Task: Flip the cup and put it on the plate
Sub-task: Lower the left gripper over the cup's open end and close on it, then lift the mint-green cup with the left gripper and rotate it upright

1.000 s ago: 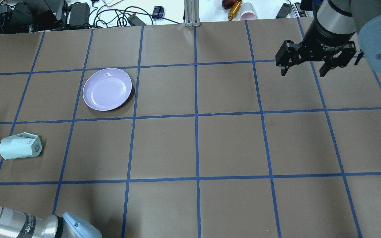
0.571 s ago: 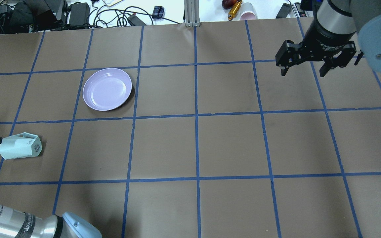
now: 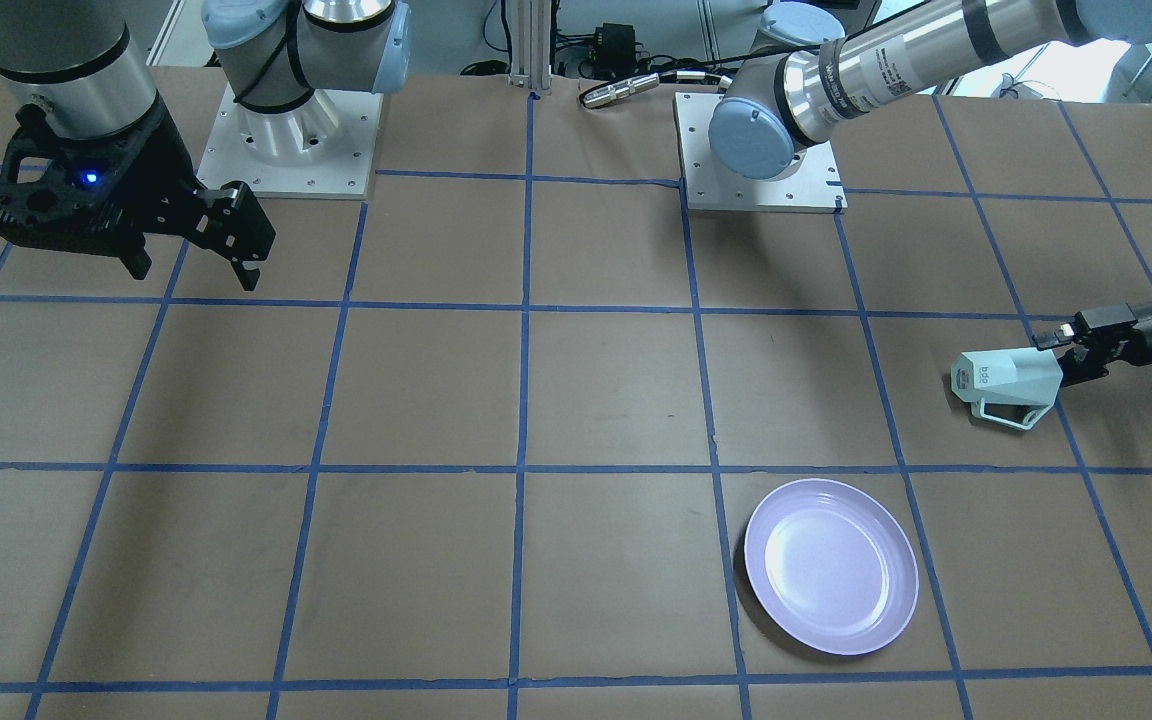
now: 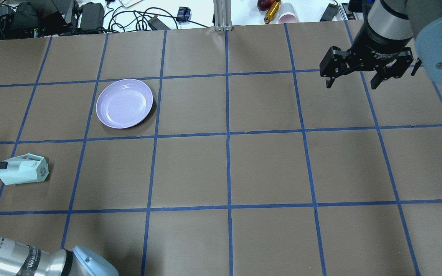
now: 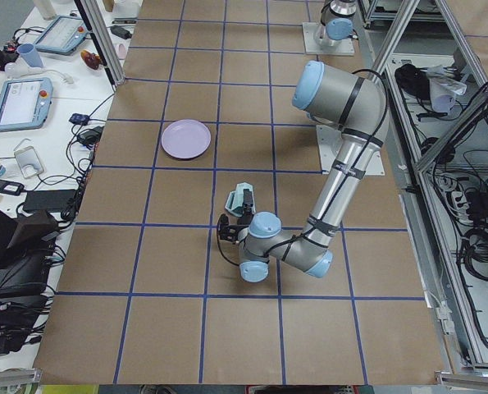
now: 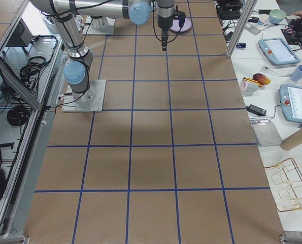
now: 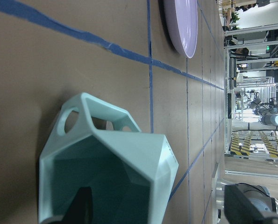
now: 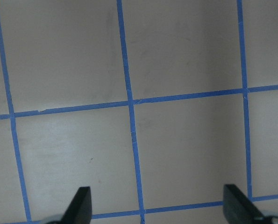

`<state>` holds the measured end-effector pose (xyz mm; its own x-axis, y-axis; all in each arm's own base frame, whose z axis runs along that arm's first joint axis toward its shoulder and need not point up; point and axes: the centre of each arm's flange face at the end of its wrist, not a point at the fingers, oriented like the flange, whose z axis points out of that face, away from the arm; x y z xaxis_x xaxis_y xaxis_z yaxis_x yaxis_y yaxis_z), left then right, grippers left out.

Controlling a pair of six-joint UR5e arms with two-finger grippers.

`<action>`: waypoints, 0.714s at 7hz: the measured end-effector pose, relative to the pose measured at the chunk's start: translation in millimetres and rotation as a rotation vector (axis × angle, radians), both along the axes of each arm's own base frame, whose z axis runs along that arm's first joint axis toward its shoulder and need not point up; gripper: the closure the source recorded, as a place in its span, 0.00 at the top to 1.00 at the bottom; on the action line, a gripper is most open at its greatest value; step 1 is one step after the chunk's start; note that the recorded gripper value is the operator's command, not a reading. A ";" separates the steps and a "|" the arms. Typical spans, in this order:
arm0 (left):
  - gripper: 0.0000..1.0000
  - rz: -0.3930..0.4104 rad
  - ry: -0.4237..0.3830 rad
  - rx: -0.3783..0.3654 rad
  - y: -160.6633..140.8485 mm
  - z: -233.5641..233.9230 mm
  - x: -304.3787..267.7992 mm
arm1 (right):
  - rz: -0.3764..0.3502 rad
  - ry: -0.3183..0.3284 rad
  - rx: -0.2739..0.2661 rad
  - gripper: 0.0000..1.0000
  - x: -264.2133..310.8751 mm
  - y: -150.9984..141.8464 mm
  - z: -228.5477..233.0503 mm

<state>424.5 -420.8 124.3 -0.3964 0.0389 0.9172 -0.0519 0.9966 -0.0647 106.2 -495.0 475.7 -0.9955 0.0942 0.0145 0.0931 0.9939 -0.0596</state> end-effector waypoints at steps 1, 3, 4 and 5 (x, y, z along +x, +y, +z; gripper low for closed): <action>0.93 -0.008 0.009 -0.004 -1.3 -0.6 -2.9 | 0.000 0.000 0.000 1.00 0.0 0.1 0.1; 0.93 -0.024 0.025 -0.012 -4.4 -1.1 -9.3 | 0.000 0.000 -0.001 1.00 0.0 0.2 0.3; 0.93 -0.036 0.034 -0.012 -7.6 -1.2 -14.5 | 0.000 0.000 -0.001 1.00 0.0 0.3 0.6; 0.93 -0.046 0.041 -0.010 -10.8 -1.0 -19.5 | 0.000 0.000 -0.001 1.00 0.0 0.3 0.5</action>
